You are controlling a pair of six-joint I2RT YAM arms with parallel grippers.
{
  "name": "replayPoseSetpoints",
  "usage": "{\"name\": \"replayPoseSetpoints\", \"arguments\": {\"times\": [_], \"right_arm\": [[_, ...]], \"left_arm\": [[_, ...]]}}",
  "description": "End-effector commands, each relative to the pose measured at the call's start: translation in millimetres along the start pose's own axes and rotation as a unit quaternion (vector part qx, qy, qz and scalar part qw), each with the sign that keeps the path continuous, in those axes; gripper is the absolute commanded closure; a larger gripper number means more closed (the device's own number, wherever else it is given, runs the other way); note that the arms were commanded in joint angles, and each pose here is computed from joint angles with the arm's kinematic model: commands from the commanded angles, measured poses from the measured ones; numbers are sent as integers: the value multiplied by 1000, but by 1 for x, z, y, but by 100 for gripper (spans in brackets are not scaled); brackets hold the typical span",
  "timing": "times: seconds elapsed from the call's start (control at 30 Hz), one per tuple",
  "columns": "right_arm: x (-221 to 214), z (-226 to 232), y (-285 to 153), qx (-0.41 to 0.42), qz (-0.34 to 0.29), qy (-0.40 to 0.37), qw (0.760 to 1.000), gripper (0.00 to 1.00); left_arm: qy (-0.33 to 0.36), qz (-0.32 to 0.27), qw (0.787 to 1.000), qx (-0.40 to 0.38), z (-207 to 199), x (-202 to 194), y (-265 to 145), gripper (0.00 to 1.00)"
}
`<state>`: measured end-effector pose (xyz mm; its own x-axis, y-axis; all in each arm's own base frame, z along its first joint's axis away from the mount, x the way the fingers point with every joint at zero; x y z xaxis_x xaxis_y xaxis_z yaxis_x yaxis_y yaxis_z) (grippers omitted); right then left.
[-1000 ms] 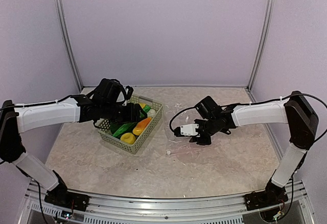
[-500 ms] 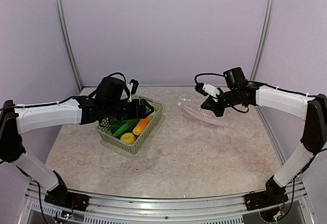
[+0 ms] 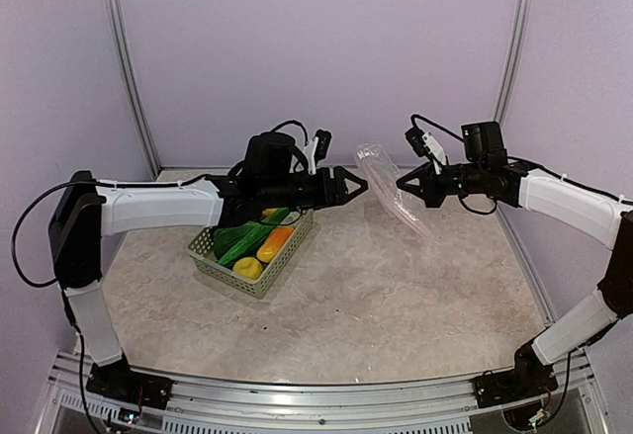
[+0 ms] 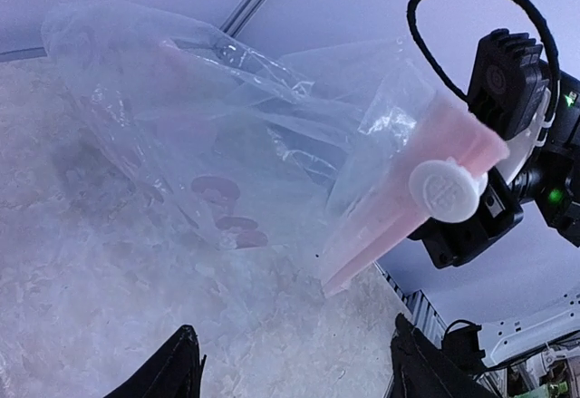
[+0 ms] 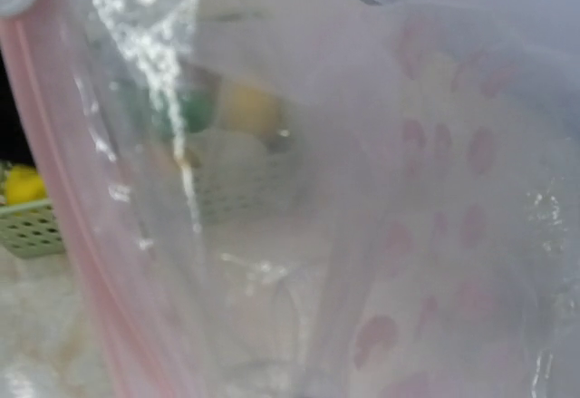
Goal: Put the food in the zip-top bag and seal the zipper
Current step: Pass from the right arm to the left
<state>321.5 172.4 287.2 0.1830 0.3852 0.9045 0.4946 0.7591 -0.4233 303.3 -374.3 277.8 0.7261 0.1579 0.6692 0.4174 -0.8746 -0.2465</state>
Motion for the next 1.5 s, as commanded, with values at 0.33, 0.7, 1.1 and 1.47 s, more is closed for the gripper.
{"name": "replayPoseSetpoints", "arguments": {"times": [0.33,0.7,1.1,1.47], "right_arm": [[-2,6,0,40,-20,52,998,100],[-3,10,2,71,-24,68,995,100],[-11,-3,4,111,-32,116,986,100],[3,-17,-20,-131,22,15,991,44]], "left_arm": [[-13,1,999,-36,0,-4,38,48],[-25,-13,999,-28,17,6,47,74],[-14,-18,998,-50,17,10,53,96],[-40,-41,997,-42,20,13,56,100]]}}
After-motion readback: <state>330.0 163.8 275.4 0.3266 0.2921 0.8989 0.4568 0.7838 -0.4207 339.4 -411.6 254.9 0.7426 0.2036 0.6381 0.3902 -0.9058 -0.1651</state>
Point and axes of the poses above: each gripper's point midway between its finger pads, its own y axis out along the fingers, its own z axis along the line the jaws close on, x = y × z, the point moved 9 cm from there along -y, back along the fingers, and after that the axes turned 6 degrees about -y, right-handed, at the moved point
